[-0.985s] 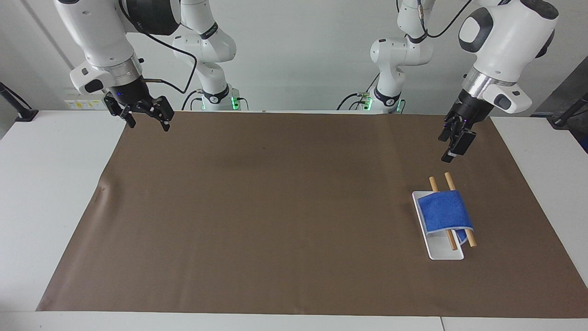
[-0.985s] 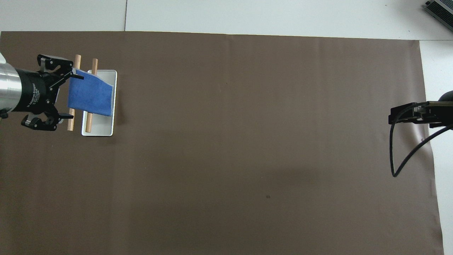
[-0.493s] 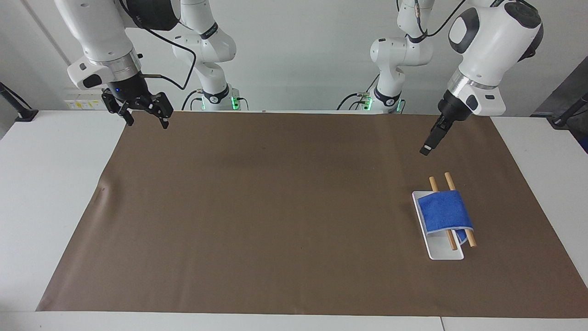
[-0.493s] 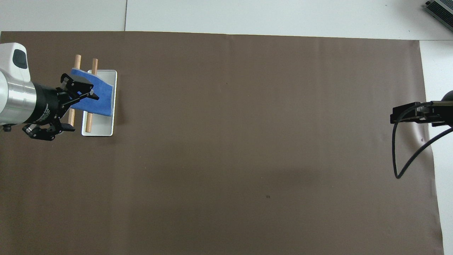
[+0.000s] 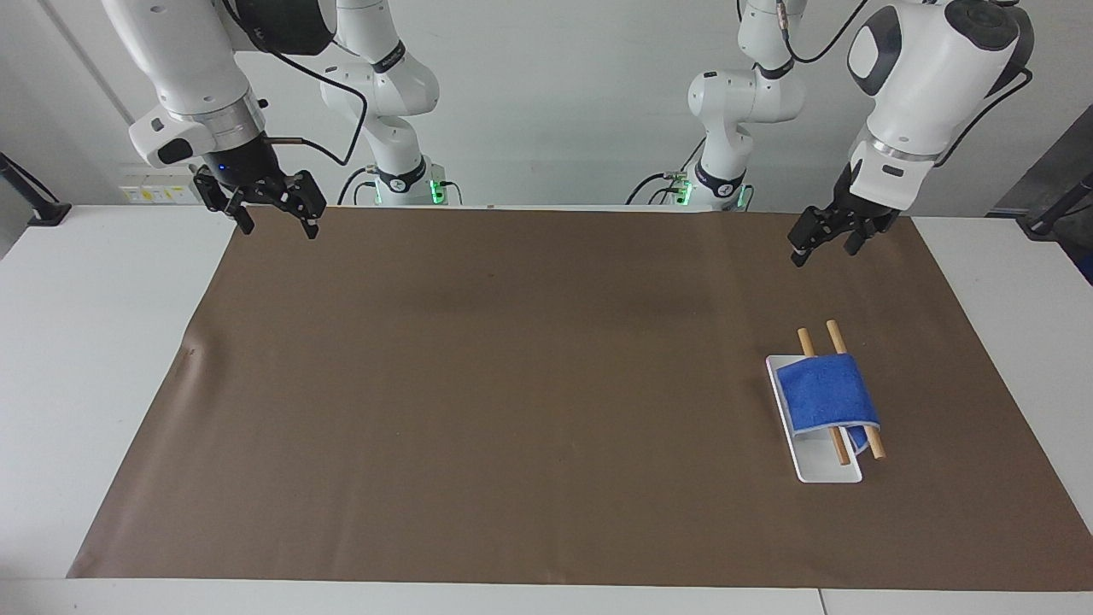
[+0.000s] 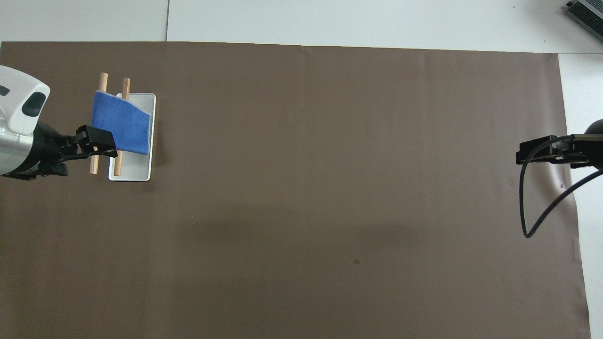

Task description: Right arm passes towel to left arm to hang

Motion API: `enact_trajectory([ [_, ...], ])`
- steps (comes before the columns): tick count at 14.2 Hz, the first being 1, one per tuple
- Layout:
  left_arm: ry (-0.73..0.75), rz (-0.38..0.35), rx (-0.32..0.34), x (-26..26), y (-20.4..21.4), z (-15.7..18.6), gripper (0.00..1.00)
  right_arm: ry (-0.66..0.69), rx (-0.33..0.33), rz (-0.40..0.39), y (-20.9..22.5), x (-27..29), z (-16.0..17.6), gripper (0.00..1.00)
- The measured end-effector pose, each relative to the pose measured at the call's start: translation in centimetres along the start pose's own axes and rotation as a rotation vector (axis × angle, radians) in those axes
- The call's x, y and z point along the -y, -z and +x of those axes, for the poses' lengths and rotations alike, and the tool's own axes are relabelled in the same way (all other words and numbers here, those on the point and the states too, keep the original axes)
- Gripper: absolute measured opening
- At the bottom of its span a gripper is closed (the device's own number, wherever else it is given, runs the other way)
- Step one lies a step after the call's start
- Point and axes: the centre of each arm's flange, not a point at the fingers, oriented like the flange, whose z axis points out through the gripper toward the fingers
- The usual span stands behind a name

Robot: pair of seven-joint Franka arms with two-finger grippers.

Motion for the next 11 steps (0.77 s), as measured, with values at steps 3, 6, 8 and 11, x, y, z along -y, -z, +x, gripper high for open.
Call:
enact_trajectory([
  [3, -0.109, 0.009, -0.032, 1.4, 1.8, 0.6, 1.0, -0.002, 0.0, 0.0, 0.0, -0.1, 0.0, 1.0],
  [6, -0.143, 0.014, -0.02, 2.6, 3.1, 1.1, 1.0, -0.002, 0.0, 0.0, 0.0, -0.1, 0.0, 1.0],
  [8, -0.167, 0.017, 0.005, 2.6, 4.1, 1.6, 1.0, -0.002, 0.0, 0.0, 0.0, -0.1, 0.0, 1.0],
  [11, -0.185, 0.019, 0.026, 3.1, 4.7, 2.5, 1.0, -0.002, 0.0, 0.0, 0.0, -0.1, 0.0, 1.0],
])
